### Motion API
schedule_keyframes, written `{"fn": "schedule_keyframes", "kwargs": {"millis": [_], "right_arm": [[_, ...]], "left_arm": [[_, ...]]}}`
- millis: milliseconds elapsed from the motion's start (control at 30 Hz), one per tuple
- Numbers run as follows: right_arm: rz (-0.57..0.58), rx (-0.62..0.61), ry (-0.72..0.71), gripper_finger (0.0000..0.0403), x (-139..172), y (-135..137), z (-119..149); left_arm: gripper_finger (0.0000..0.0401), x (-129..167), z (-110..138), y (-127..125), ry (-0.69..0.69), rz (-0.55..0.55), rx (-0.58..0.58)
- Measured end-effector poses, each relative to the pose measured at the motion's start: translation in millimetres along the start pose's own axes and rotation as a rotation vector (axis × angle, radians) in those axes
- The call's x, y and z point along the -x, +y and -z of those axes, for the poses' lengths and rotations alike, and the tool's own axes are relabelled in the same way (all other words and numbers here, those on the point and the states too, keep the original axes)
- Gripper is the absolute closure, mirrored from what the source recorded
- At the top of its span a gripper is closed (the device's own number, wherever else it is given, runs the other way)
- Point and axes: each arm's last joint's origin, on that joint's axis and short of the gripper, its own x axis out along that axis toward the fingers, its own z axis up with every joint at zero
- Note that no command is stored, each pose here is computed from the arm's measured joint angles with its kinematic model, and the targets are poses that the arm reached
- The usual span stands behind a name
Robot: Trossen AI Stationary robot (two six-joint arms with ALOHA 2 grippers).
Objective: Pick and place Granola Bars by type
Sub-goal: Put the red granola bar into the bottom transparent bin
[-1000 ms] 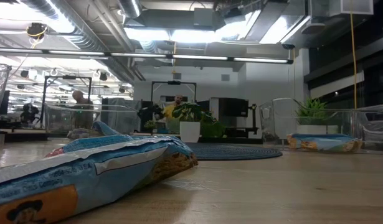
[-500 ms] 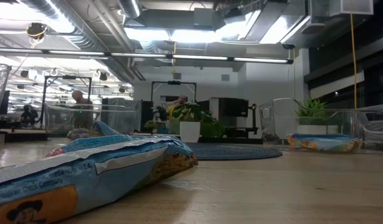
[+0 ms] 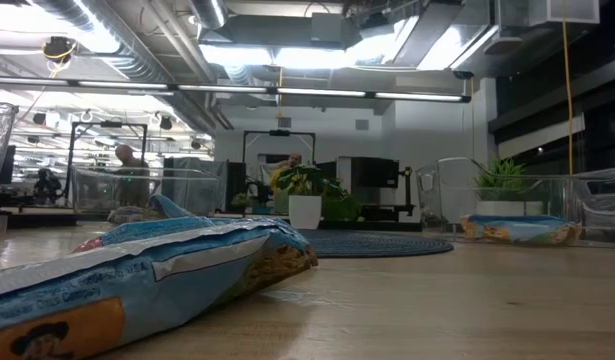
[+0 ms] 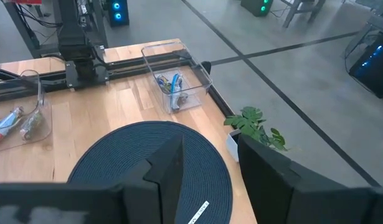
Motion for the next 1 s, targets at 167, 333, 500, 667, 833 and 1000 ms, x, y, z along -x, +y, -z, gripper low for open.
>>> {"fn": "schedule_keyframes", "kwargs": {"millis": [167, 333, 500, 667, 833, 1000], "right_arm": [[0.002, 0.001, 0.005, 0.0248, -2.7, 1.2, 0.1], [0.003, 0.004, 0.014, 0.0248, -6.5, 2.9, 0.5], [0.005, 0.012, 0.033, 0.0248, -13.2, 5.8, 1.6], [0.007, 0.019, 0.047, 0.0248, -19.7, 8.7, 2.3], [0.009, 0.028, 0.063, 0.0248, -25.7, 11.3, 3.4], [0.009, 0.035, 0.076, 0.0248, -30.7, 13.5, 4.4]], "left_arm": [[0.0373, -2.0, 5.1, -1.7, 0.06, 0.047, 0.034], [0.0374, -7.8, 23.1, -6.1, 0.253, 0.146, 0.125], [0.0375, -20.6, 45.4, -19.0, 0.381, 0.251, 0.211], [0.0374, -31.8, 59.2, -30.6, 0.442, 0.297, 0.19], [0.0375, -39.2, 76.7, -43.6, 0.526, 0.329, 0.195], [0.0374, -45.8, 109.9, -62.9, 0.671, 0.375, 0.192]]}}
